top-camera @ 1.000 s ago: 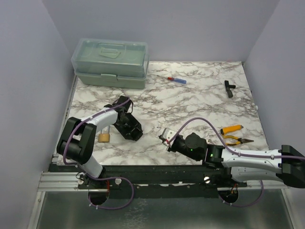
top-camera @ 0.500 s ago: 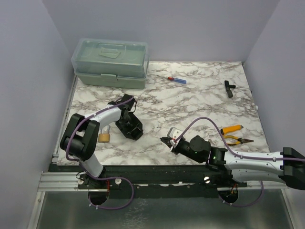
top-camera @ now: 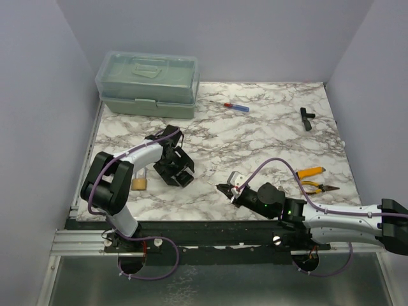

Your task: Unlock with the key

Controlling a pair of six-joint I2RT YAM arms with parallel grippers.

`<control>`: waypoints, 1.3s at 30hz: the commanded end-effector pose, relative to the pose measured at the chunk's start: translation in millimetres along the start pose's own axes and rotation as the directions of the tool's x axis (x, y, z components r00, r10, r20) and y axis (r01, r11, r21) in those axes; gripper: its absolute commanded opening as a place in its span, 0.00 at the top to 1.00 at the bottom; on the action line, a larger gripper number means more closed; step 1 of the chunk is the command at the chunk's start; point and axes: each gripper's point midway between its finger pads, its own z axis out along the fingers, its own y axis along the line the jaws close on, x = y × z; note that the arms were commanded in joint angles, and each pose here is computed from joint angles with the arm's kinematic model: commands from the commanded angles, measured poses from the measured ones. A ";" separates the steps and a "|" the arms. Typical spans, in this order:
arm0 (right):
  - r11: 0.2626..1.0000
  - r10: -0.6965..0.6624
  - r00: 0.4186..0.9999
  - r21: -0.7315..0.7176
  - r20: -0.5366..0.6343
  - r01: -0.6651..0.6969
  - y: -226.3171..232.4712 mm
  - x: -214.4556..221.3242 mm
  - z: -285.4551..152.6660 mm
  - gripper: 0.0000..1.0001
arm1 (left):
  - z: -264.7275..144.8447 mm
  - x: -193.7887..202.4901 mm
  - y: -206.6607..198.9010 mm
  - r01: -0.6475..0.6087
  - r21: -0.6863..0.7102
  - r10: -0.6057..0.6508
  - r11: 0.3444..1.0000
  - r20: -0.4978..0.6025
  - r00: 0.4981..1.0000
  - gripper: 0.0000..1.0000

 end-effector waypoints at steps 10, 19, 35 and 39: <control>0.999 -0.053 0.998 0.003 0.031 0.053 -0.7 -6.3 2.2 1.00 | -26.4 -9.7 10.9 -0.018 -0.011 0.020 1.000 0.124 0.992 0.01; 0.975 -0.222 0.972 -0.001 0.077 0.223 -2.1 -24.2 17.1 1.00 | -97.0 11.6 -9.4 -0.119 0.170 0.099 0.978 0.121 0.988 0.06; 0.941 -0.334 0.921 0.020 0.198 0.337 5.9 -64.6 57.4 1.00 | -146.7 63.8 -39.5 0.116 0.510 -0.057 0.852 -0.131 0.990 0.32; 0.946 -0.317 0.926 0.003 0.204 0.323 11.5 -68.0 68.0 1.00 | -142.0 67.4 -38.9 0.127 0.516 -0.052 0.847 -0.157 0.986 0.47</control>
